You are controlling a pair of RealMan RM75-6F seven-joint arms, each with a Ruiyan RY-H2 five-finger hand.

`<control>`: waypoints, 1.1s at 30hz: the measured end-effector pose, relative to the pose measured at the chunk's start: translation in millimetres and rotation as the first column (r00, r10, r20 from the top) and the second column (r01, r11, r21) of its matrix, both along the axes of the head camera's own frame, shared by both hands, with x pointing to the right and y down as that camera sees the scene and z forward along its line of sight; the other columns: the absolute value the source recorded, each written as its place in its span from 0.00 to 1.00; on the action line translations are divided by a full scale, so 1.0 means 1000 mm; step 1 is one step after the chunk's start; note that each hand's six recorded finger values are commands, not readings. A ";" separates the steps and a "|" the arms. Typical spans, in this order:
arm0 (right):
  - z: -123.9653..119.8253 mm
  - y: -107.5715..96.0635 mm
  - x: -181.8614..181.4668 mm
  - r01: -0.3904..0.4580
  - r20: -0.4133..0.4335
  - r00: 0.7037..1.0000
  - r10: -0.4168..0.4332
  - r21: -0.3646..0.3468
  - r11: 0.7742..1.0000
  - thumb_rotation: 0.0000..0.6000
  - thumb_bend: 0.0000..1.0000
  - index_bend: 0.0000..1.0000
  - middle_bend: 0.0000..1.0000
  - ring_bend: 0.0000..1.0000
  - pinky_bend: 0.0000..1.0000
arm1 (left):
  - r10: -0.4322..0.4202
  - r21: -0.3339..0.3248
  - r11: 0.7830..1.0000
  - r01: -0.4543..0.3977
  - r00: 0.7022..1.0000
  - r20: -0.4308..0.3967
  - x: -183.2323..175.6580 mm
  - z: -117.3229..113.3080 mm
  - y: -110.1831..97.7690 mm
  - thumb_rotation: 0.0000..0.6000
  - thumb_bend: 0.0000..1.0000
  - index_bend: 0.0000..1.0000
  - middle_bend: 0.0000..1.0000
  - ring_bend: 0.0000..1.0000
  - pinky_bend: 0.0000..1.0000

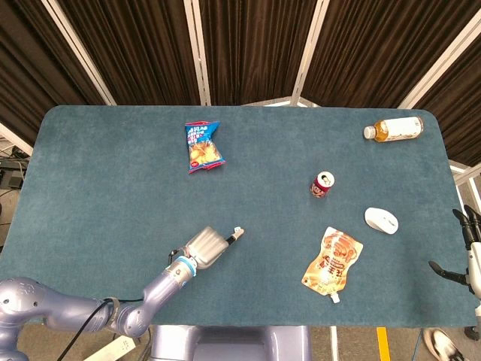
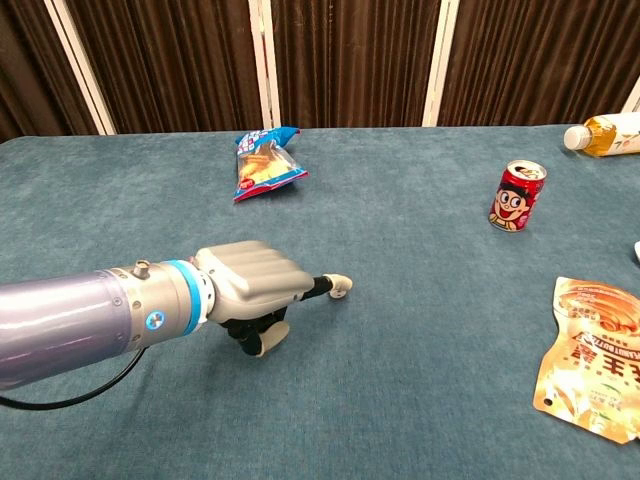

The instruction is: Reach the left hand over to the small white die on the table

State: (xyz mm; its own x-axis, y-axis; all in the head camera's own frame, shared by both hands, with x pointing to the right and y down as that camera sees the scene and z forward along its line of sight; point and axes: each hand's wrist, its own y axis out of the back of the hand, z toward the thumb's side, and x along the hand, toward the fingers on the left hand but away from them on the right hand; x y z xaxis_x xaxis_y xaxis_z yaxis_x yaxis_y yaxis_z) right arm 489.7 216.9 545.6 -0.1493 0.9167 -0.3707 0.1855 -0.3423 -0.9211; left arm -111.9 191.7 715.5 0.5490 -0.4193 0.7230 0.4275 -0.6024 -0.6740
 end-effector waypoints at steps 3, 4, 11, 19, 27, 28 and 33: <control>0.000 0.001 -0.001 0.005 -0.002 1.000 -0.005 -0.001 1.000 1.00 0.01 0.06 0.00 0.00 0.00 | -0.006 -0.004 1.000 0.006 1.000 0.009 -0.007 0.000 0.002 1.00 0.70 0.00 0.85 0.84 0.75; 0.000 0.001 -0.002 0.006 -0.003 1.000 -0.006 -0.001 1.000 1.00 0.01 0.06 0.00 0.00 0.00 | -0.010 -0.005 1.000 0.010 1.000 0.012 -0.010 -0.001 0.002 1.00 0.70 0.00 0.85 0.84 0.75; 0.002 0.002 -0.003 0.008 -0.006 1.000 -0.008 -0.002 1.000 1.00 0.00 0.06 0.00 0.00 0.00 | -0.027 0.003 1.000 0.027 0.999 0.023 -0.027 -0.004 0.001 1.00 0.70 0.02 0.84 0.84 0.75; 0.005 0.002 -0.006 0.020 -0.012 1.000 -0.020 -0.011 1.000 1.00 0.00 0.06 0.00 0.00 0.00 | -0.047 0.009 0.999 0.047 0.999 0.027 -0.045 -0.007 -0.001 1.00 0.71 0.02 0.83 0.82 0.75; 0.007 0.004 -0.006 0.022 -0.020 1.000 -0.022 -0.018 1.000 1.00 0.00 0.06 0.00 0.00 0.00 | -0.093 0.084 0.991 0.100 0.992 -0.087 -0.046 -0.027 -0.014 1.00 0.70 0.00 0.78 0.78 0.72; 0.007 0.004 -0.007 0.023 -0.020 1.000 -0.023 -0.017 1.000 1.00 0.01 0.06 0.00 0.00 0.00 | -0.102 0.101 0.988 0.114 0.988 -0.114 -0.047 -0.033 -0.016 1.00 0.70 0.00 0.78 0.78 0.72; 0.006 0.005 -0.008 0.029 -0.022 0.999 -0.029 -0.014 0.999 1.00 0.00 0.06 0.00 0.00 0.00 | -0.147 0.158 0.971 0.180 0.969 -0.197 -0.066 -0.059 -0.021 1.00 0.70 0.00 0.57 0.60 0.57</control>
State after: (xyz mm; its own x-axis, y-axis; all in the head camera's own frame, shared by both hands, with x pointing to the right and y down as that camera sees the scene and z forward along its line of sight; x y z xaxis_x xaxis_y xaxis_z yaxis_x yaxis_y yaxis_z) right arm 481.5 221.9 551.9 -0.1311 0.9154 -0.3805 0.1552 -0.3602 -0.9199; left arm -178.1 171.1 656.2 0.5782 -0.6242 0.5254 0.1931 -0.5209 -0.8315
